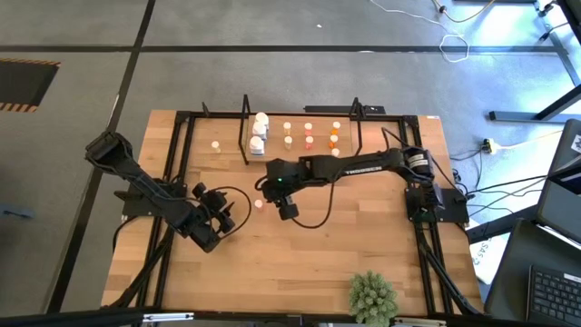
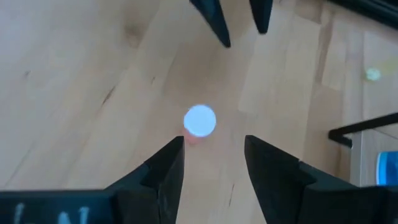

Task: Pick and place medicine bottles onto shelf by color
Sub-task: Put the red pill bottle on the shelf aligned with the other red pill bottles

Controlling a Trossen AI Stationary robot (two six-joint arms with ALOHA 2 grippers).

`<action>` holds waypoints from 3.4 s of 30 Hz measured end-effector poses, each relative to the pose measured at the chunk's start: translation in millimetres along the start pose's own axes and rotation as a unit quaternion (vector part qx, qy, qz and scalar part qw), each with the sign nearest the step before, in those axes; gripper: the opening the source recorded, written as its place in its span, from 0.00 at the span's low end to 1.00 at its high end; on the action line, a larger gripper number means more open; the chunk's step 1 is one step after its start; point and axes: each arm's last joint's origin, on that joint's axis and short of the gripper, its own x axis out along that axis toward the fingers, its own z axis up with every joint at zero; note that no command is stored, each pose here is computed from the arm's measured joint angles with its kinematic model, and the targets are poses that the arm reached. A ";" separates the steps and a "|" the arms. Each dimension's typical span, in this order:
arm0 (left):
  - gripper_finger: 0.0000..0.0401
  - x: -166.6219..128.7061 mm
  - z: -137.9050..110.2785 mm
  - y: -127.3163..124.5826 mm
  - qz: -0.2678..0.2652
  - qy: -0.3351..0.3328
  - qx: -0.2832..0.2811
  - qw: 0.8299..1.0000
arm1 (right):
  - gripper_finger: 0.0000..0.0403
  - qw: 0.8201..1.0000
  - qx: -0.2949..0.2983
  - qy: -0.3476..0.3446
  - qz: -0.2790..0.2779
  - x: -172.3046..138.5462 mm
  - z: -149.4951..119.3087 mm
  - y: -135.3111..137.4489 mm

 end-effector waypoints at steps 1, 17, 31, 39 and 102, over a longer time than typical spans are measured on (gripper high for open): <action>0.47 0.0 0.0 -0.1 0.000 0.000 0.000 1.000 | 0.42 1.000 0.000 0.004 0.001 0.6 -1.1 -0.4; 0.47 0.0 0.2 -0.5 -0.002 -0.001 0.002 1.000 | 0.42 1.000 0.015 -0.012 -0.009 8.1 0.1 -1.9; 0.47 0.0 0.2 -0.5 -0.002 0.000 0.002 1.000 | 0.42 0.999 0.038 -0.019 -0.008 8.1 1.2 -2.0; 0.47 -0.1 0.2 -0.6 -0.002 0.000 0.002 1.000 | 0.42 0.998 0.055 -0.021 -0.011 8.4 1.2 -2.9; 0.47 -0.7 0.5 -2.2 -0.011 0.017 0.024 1.000 | 0.57 0.999 0.015 -0.024 0.045 67.8 -27.8 -9.3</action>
